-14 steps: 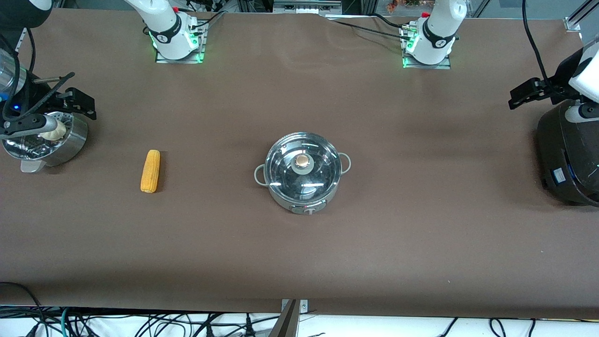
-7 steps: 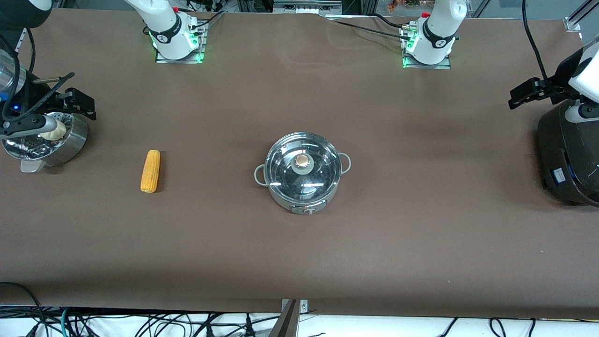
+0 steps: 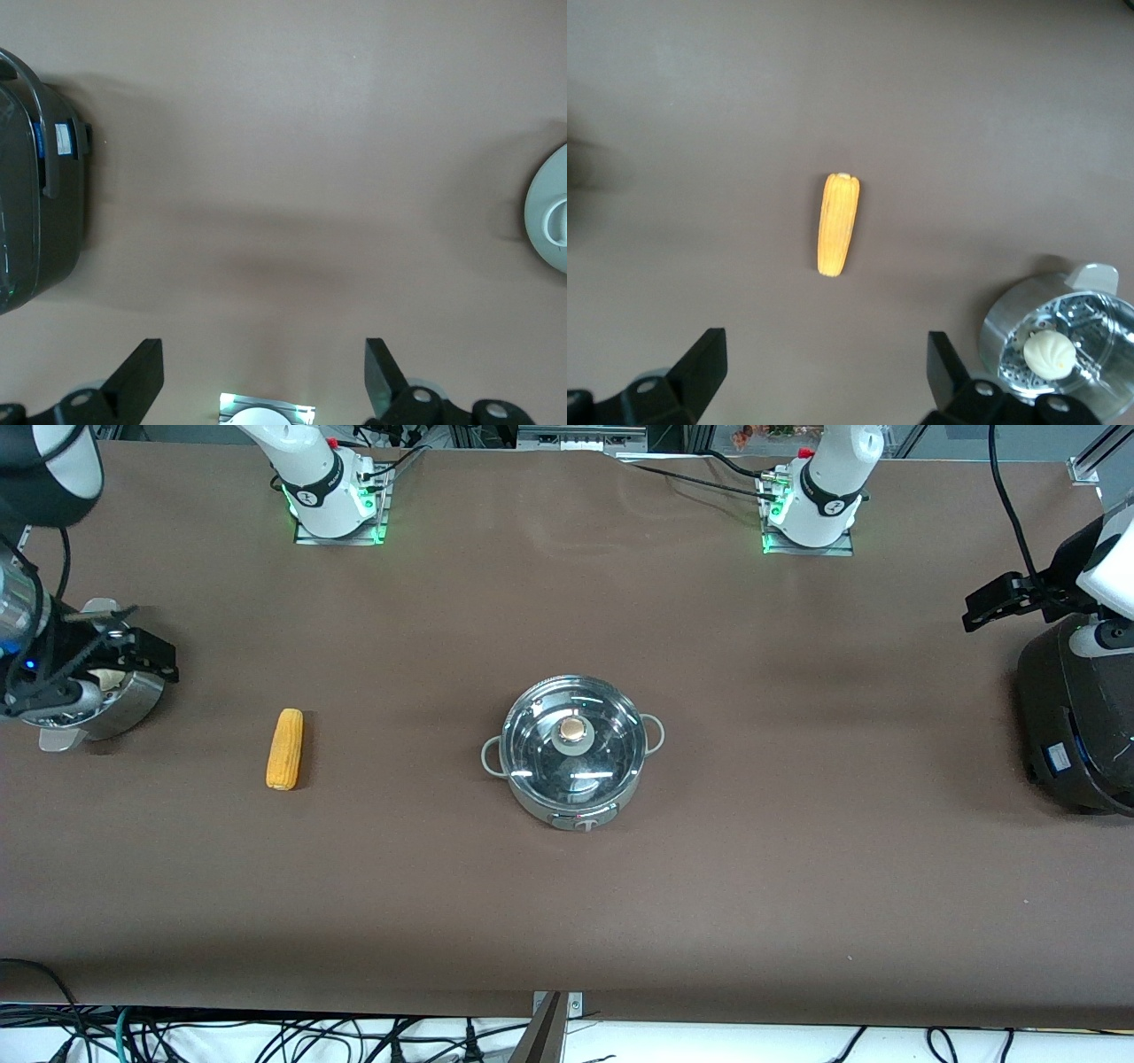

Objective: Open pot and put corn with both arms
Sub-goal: 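Move the right gripper down to the yellow corn cob, then grasp the corn with the right gripper while the left gripper reaches the lid knob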

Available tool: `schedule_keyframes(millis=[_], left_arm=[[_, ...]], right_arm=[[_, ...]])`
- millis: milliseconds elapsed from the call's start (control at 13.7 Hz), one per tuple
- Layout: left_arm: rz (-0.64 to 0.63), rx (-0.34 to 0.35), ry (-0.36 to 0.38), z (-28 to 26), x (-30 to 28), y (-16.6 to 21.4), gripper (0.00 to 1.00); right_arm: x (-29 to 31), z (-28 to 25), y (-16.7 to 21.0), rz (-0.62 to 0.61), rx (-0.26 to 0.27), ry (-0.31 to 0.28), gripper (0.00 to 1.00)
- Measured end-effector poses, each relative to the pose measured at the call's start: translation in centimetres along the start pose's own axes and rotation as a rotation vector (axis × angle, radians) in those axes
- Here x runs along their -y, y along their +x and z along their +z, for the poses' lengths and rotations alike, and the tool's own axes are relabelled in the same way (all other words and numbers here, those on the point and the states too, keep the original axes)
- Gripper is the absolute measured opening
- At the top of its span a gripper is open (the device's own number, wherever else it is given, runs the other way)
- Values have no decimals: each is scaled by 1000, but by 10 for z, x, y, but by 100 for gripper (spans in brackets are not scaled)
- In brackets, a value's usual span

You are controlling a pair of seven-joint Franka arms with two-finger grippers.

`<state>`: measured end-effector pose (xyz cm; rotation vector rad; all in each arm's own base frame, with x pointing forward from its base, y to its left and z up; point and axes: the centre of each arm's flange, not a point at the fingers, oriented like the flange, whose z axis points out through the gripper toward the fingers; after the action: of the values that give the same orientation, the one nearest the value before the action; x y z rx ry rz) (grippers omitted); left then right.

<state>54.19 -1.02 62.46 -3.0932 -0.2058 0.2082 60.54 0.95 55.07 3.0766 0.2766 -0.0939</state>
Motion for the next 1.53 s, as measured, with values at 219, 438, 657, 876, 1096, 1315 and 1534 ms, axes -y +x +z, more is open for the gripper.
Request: schedule_keyframes(millis=[219,438,657,876,1096,1315,1534], left_arm=[[0,0,0,0,0,0,100],[0,0,0,0,0,0,100],[1,0,-1,0,-1,0,100],[5,-12,-7,-1,-3,1,100],[24,-40,-14,3,-14,6,100],[61,-6,-29,21,-36,6,100],[49,4,-123,30,-69,9,100]], right_arm=[[3,25,17,-8,3,0,100],[2,60,34,-10,-23,-4,100],[-1,101,37,-3,-28,2,100],[0,151,33,29,-26,59,100],[-6,212,38,78,16,116,100],[-16,259,43,100,44,119,100],[-15,298,42,108,-9,102,100]])
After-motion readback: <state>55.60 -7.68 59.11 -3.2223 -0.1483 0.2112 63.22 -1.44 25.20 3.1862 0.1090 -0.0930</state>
